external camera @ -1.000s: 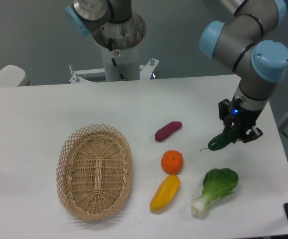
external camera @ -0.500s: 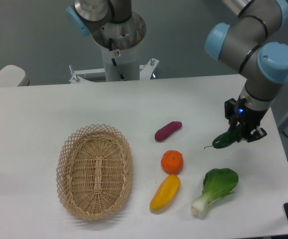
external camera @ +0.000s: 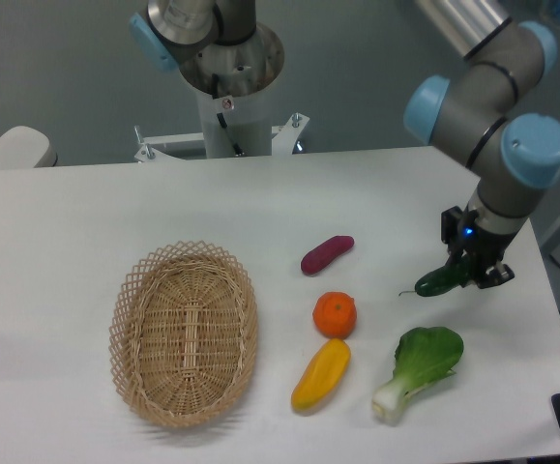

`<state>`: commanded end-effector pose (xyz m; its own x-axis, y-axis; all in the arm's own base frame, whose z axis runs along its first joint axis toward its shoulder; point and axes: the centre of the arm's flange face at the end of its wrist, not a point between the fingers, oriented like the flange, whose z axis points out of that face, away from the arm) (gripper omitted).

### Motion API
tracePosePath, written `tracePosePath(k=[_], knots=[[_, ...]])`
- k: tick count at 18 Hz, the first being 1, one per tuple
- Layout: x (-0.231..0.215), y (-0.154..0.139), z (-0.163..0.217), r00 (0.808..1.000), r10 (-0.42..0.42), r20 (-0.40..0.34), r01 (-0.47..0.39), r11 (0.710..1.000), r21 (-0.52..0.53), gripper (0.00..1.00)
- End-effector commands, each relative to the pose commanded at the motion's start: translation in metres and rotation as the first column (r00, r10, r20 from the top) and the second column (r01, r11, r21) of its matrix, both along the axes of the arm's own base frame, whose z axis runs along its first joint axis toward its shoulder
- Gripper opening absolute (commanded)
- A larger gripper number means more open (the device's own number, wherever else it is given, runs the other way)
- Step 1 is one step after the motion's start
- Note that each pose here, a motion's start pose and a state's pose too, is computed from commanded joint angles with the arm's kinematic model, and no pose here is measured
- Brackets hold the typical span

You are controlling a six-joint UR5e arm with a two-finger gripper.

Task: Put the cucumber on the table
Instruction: 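Lower the held green cucumber down onto the table beside the bok choy, then open the gripper to release the cucumber on the table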

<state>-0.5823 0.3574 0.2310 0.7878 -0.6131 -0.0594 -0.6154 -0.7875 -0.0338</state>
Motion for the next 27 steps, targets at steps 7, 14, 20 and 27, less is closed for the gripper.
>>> tracePosePath(k=[7, 14, 20, 27], knots=[[0.008, -0.006, -0.024, 1.000, 0.003, 0.014, -0.002, 0.999, -0.044, 0.24], [0.010, -0.003, -0.026, 1.000, 0.002, 0.015, -0.001, 0.999, -0.044, 0.64], [0.000, 0.007, 0.008, 0.999, 0.000, -0.041, -0.001, 1.000, -0.025, 1.00], [0.000, 0.048, 0.075, 0.990, 0.108, -0.096, -0.106, 0.994, 0.022, 1.00]])
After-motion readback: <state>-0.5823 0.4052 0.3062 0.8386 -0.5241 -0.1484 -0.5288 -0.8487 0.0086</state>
